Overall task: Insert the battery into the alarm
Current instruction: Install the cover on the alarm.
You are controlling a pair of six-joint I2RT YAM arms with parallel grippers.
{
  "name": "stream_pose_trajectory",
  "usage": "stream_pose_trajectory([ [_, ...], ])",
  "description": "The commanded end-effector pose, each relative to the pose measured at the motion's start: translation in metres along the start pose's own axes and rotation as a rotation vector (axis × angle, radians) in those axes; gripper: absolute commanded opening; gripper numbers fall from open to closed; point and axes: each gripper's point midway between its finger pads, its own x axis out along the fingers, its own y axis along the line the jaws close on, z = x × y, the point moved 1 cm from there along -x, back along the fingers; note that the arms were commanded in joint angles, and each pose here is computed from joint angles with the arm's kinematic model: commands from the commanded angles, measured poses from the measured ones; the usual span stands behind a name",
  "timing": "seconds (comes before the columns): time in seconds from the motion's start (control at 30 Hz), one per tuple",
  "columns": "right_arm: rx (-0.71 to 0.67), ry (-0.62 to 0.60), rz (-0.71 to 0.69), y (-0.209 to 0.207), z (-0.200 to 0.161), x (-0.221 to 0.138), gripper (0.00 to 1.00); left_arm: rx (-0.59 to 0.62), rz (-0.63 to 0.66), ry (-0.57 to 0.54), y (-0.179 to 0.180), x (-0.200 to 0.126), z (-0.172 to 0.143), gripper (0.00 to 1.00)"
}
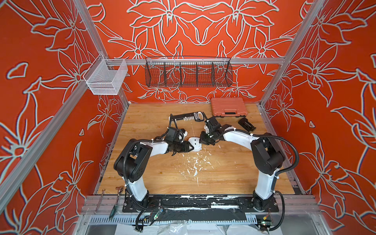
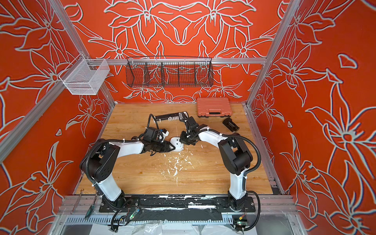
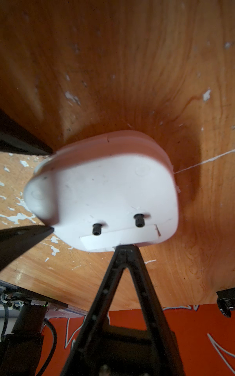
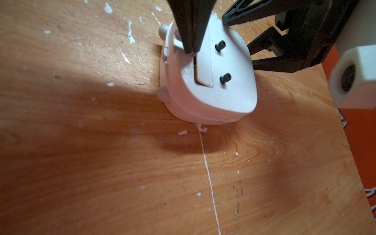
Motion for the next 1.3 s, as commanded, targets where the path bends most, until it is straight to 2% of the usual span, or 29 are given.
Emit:
stream_pose_trajectory([
  [0.0, 0.008, 0.046, -0.008, -0.002, -0.008, 0.013, 0.0, -0.003, 0.009, 0.021, 0.005, 0.008, -0.008, 0.52],
  [0.23, -0.036, 0.03, -0.061, -0.009, -0.008, 0.012, 0.01, -0.003, 0.008, 0.025, 0.004, 0.009, -0.006, 0.52],
  [0.37, -0.074, 0.04, -0.093, -0.011, -0.011, 0.016, 0.19, -0.001, 0.007, 0.027, 0.003, 0.009, -0.004, 0.52],
  [0.5, -0.12, 0.034, -0.135, -0.01, -0.011, 0.016, 0.28, -0.004, 0.009, 0.029, 0.003, 0.009, -0.004, 0.51],
  [0.9, -0.174, -0.004, -0.201, -0.016, -0.008, 0.006, 0.34, -0.01, 0.013, 0.03, 0.004, 0.009, -0.005, 0.51],
  [1.27, -0.2, -0.051, -0.204, -0.011, -0.001, -0.003, 0.48, -0.012, 0.02, 0.032, 0.005, 0.008, -0.007, 0.51],
])
